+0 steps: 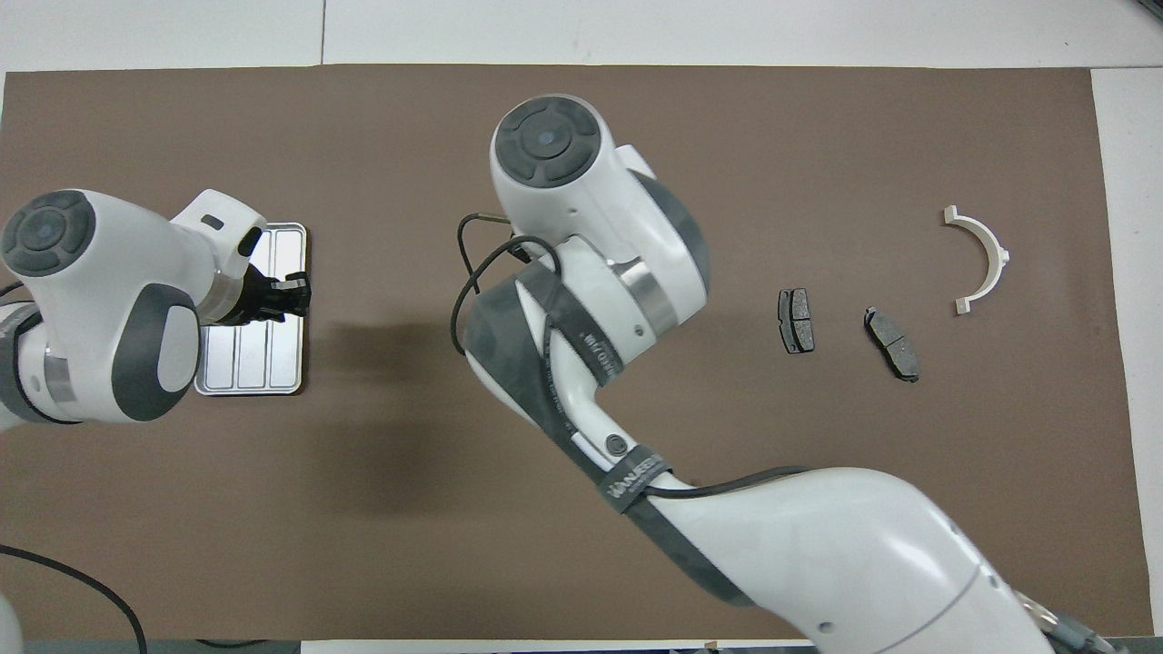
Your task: Place bearing gear from tray to pile
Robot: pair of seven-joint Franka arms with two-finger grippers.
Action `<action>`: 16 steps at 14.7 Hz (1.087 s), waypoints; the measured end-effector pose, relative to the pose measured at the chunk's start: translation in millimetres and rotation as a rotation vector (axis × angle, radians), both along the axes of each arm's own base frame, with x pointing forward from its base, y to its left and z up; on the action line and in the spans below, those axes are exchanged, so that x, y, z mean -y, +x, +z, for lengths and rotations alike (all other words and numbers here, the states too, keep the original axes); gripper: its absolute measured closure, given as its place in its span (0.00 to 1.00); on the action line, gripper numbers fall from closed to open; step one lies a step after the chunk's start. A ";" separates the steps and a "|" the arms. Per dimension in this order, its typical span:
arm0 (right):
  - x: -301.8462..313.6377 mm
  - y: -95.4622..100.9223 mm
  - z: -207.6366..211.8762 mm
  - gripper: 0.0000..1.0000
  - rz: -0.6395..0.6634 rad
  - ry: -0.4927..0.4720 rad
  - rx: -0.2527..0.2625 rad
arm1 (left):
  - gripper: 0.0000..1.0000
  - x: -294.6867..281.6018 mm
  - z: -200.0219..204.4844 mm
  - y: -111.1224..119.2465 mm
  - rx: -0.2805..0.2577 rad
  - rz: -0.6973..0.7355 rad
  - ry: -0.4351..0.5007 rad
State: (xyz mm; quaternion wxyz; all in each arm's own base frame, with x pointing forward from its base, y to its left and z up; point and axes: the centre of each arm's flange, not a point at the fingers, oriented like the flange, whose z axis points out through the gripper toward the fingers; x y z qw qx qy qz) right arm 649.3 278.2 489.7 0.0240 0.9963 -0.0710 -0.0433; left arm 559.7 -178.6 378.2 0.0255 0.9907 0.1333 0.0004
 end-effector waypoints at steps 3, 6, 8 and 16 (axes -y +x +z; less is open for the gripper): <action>127.5 26.9 18.4 0.65 0.171 0.033 -0.047 | 0.76 107.4 -14.5 -4.0 -0.007 0.099 -0.012; 221.2 44.0 19.0 0.65 0.282 0.061 -0.027 | 0.76 177.0 -47.6 -17.5 -0.005 0.121 -0.024; 251.8 51.8 6.2 0.65 0.301 0.063 0.002 | 0.76 186.0 -69.1 -22.9 -0.017 0.118 -0.016; 294.9 62.0 -161.5 0.65 0.263 0.035 0.036 | 0.48 181.5 -83.0 -27.6 -0.040 0.130 0.003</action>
